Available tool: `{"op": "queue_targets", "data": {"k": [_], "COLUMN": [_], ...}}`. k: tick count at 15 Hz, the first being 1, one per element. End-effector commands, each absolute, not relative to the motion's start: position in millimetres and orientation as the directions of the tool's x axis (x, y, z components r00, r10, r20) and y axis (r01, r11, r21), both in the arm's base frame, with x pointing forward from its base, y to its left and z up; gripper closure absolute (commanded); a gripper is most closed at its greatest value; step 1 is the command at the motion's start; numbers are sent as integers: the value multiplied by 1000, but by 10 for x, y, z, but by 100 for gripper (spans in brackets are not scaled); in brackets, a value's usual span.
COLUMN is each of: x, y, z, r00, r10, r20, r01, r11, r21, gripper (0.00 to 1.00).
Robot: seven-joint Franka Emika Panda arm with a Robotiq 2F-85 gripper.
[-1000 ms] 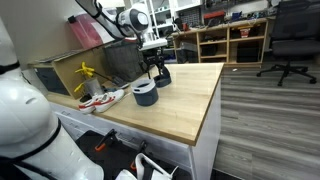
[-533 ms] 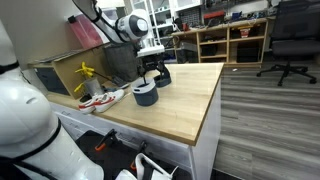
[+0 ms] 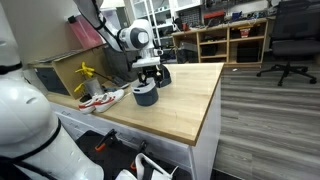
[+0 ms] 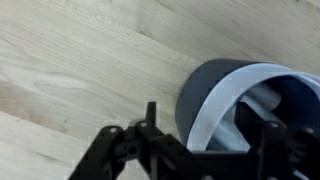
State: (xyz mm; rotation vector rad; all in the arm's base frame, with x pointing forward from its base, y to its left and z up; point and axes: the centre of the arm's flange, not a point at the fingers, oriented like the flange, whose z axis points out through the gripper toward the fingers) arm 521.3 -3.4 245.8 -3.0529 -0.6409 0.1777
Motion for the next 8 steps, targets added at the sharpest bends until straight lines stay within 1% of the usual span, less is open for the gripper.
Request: {"op": "queue_targets", "data": {"k": [1, 3, 5, 6, 8], "x": [5174, 5175, 5144, 5116, 5051], "y": [-109, -160, -202, -216, -249], "z": [2492, 2495, 2483, 2468, 2425], "r00": [936, 939, 938, 935, 927], "r10": [349, 340, 342, 350, 366], "r20": [-56, -47, -49, -58, -81], "r01": [348, 339, 342, 350, 367], "r11": [-937, -940, -940, -937, -930], "r21": [-28, -19, -14, -15, -13], "gripper": [51, 66, 80, 88, 100]}}
